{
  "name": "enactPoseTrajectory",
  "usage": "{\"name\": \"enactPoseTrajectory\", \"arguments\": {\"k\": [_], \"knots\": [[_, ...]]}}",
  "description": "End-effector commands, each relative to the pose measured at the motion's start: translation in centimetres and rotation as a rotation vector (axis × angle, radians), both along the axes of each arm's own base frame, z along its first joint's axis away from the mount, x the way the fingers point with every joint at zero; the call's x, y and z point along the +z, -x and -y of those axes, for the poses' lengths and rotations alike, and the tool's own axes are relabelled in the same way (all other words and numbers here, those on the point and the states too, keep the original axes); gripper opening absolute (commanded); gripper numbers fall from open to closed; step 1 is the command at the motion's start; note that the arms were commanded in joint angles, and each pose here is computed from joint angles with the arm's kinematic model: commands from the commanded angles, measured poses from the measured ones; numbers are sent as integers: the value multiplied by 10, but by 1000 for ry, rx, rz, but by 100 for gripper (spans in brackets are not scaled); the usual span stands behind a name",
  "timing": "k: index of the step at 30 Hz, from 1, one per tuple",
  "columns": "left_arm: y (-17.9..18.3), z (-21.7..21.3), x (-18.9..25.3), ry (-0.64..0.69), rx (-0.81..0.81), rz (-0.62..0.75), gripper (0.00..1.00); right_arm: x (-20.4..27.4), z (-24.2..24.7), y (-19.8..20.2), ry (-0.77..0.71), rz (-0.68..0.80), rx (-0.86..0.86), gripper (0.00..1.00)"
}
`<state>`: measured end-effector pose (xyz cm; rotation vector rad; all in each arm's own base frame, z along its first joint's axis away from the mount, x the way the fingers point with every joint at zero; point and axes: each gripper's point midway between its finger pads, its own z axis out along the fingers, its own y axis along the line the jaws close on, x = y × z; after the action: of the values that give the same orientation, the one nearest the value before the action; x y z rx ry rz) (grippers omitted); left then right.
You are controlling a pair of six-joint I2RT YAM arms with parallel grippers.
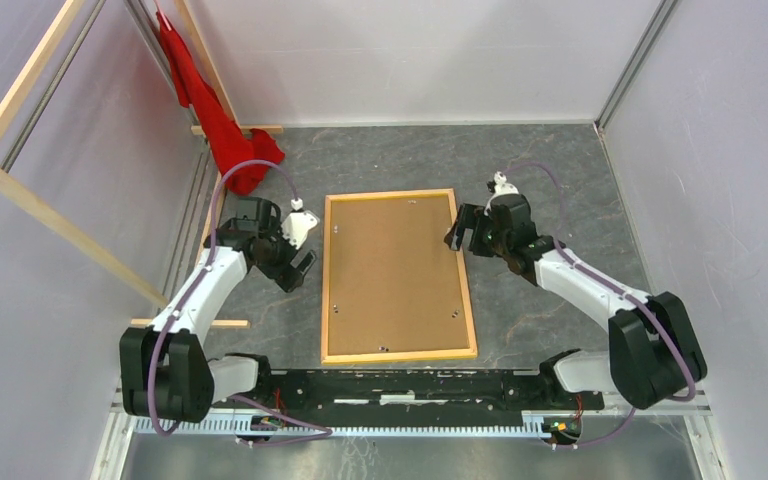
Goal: Put the photo into the frame
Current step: Place the photo frame item in the photo frame, then move the photo frame to the center of the board.
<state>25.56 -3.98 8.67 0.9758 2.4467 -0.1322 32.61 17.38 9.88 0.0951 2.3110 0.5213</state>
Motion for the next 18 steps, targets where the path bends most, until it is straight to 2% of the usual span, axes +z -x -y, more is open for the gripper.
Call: {"name": "enactPoseTrajectory", "arguments": {"k": [1, 7, 18], "knots": [[-3, 19, -12, 24, -68, 1, 100, -13, 8, 22, -59, -14, 24, 95], [4, 42, -29, 44, -152, -46, 99, -31, 6, 62, -124, -57, 80, 95], [15, 53, -64, -10, -200, -99, 95, -52, -11, 92, -294, -139, 133, 94]]}}
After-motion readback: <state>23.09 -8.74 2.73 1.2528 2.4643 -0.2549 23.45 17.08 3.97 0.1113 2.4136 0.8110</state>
